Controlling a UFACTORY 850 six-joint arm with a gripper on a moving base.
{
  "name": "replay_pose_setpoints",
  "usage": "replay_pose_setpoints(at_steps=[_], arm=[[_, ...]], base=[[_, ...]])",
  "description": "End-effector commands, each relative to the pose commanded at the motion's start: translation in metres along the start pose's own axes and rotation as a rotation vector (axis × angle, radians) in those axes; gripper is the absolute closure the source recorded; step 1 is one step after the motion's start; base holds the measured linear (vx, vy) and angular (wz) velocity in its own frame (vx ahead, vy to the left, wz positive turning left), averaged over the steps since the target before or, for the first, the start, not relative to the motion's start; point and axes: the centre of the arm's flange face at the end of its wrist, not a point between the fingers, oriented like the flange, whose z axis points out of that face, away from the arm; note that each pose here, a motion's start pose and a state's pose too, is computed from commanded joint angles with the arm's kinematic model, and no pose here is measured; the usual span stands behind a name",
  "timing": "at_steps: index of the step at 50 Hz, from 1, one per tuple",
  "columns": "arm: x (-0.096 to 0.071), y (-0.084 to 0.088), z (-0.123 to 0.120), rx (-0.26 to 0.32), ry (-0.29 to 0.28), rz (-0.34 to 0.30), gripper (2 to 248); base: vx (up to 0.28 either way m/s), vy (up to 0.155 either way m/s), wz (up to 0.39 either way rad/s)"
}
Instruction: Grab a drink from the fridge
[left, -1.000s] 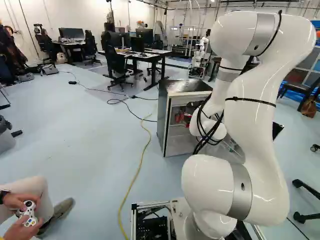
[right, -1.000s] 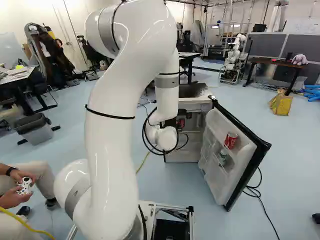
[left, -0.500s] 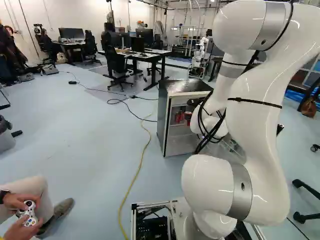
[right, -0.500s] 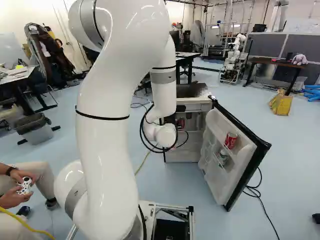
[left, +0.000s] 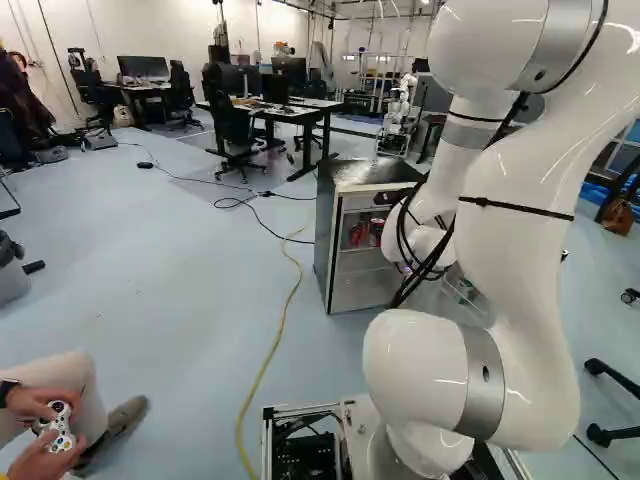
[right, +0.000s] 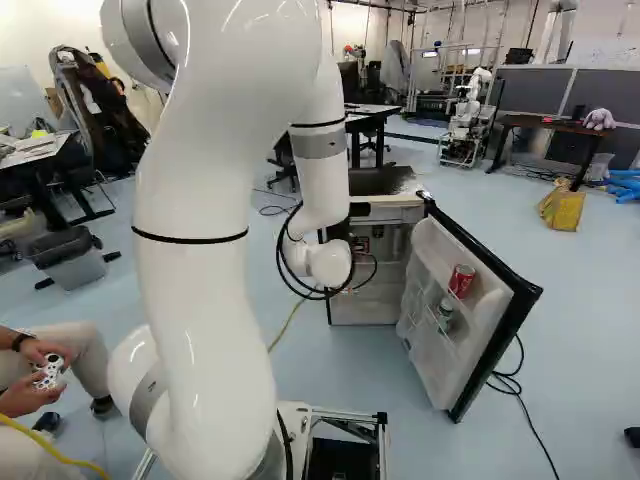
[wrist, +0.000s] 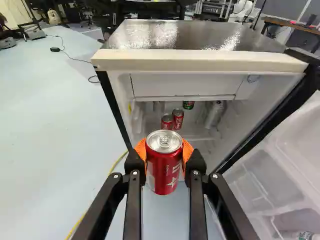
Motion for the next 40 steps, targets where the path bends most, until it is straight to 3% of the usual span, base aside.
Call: replay_pose_setpoints(at_steps=[40], arm=[[0.034,0.001,-0.007,-0.011,-0.008,-0.042,161]], base=[[0.000,0.000,0.000]])
